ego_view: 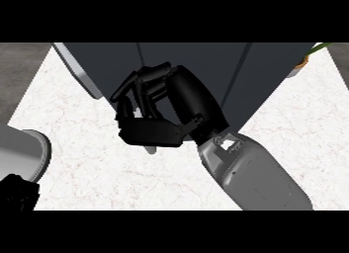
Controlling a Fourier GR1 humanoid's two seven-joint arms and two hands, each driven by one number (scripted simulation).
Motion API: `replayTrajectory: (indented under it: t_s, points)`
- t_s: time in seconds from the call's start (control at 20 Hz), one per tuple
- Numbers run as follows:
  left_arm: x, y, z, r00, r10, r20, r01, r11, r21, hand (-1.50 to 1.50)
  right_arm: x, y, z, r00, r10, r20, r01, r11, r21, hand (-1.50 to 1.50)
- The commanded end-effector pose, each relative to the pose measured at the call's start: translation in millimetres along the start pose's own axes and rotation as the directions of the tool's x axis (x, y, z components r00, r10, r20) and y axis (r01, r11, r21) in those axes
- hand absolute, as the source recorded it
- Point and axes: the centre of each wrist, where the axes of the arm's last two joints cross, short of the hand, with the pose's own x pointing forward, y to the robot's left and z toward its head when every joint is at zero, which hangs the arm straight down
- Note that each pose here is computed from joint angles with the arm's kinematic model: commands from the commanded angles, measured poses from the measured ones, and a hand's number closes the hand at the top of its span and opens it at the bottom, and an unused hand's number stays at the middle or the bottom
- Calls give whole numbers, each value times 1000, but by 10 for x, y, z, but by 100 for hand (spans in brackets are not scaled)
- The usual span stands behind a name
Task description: Pick up the bottled water, place it into the cabinet and close the cabinet
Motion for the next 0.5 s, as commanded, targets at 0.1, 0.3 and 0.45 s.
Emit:
replayTrajectory:
  t_s: [0.1, 0.3, 0.45]
  points:
    - [22, 244, 15, 1000, -9, 27, 8, 1000, 20, 150, -320, -388, -481, 999, -14, -46, 14, 1000, 8, 150]
    - [91, 132, 5, 1000, -21, 2, 21, 1000, -7, 150, -555, -850, -507, 998, -19, -64, 17, 999, -29, 150]
    - [19, 100, 57, 1000, 6, 7, -5, 1000, -22, 150, -395, -1047, -573, 998, 0, -58, -2, 999, -45, 150]
